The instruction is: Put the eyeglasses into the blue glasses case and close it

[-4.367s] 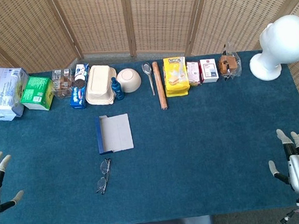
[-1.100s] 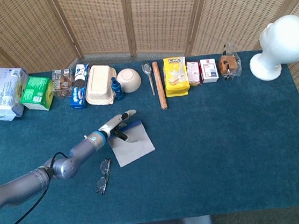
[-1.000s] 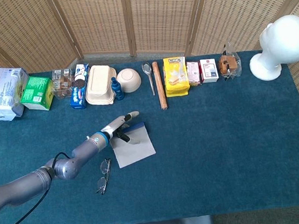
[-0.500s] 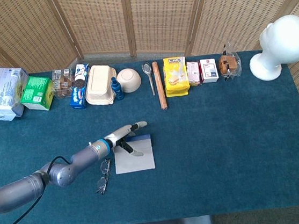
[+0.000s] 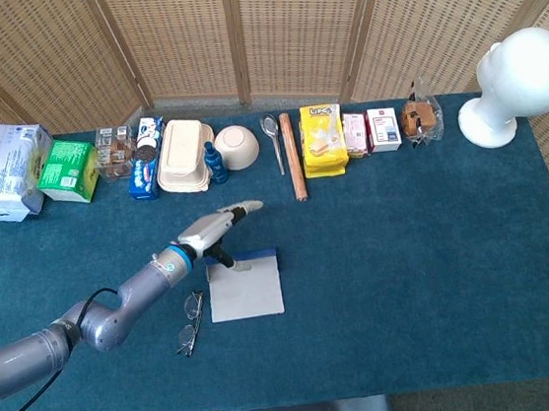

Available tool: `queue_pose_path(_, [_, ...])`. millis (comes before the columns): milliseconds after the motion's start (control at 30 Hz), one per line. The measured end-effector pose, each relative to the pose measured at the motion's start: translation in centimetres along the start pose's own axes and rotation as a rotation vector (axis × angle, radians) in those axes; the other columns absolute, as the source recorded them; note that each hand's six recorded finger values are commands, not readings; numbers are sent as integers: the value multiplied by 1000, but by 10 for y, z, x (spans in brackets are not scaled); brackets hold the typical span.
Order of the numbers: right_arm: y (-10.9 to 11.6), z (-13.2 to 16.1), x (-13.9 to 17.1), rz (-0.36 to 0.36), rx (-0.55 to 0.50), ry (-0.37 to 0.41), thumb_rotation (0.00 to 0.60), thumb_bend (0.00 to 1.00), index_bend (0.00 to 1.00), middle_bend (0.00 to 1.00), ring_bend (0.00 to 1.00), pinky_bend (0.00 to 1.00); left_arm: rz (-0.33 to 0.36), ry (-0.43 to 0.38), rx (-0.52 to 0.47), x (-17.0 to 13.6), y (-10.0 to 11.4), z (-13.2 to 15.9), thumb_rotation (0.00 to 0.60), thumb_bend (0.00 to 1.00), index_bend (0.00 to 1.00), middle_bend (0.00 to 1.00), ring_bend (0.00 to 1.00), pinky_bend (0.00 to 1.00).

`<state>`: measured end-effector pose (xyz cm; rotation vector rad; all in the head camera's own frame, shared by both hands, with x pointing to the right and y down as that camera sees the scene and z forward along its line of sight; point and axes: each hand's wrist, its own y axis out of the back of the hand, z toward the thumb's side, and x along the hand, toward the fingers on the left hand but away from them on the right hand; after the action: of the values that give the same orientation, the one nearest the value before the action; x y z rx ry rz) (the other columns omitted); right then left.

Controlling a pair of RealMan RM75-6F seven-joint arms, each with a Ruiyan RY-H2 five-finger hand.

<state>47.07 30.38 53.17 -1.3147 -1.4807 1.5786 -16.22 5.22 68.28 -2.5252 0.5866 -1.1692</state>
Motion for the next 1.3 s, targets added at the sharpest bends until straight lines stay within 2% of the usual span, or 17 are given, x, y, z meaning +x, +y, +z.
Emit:
queue_pose_path(100, [-3,4,-3,7,-1,11,600,386,0,189,0,55,83,-54,175,-11,9,2,600,157,109,68,0,0])
queue_pose_path(200, [-6,7,-6,14,-1,23,600,386,0,188,0,55,143,-109,306,-26,11,1,600,160,152,76,0,0])
queue_pose_path(367, [-10,11,-9,26,2,32,600,386,0,188,0,55,177,-197,447,-56,-1,-8,600,166,176,77,0,0])
queue_pose_path(600, [-15,18,-11,37,2,46,600,387,0,189,0,55,135,-310,598,-98,-26,-26,600,173,185,75,0,0])
queue_pose_path(800, [-21,27,-15,51,3,63,600,386,0,188,0,54,98,-374,687,-130,-47,-40,600,174,208,71,0,0])
queue_pose_path(1033, [-24,34,-17,59,5,73,600,387,0,189,0,55,35,-398,810,-151,-67,-63,600,174,201,60,0,0])
queue_pose_path(1300, [-23,36,-17,56,6,73,600,387,0,188,0,56,20,-397,901,-155,-74,-80,600,174,199,53,0,0])
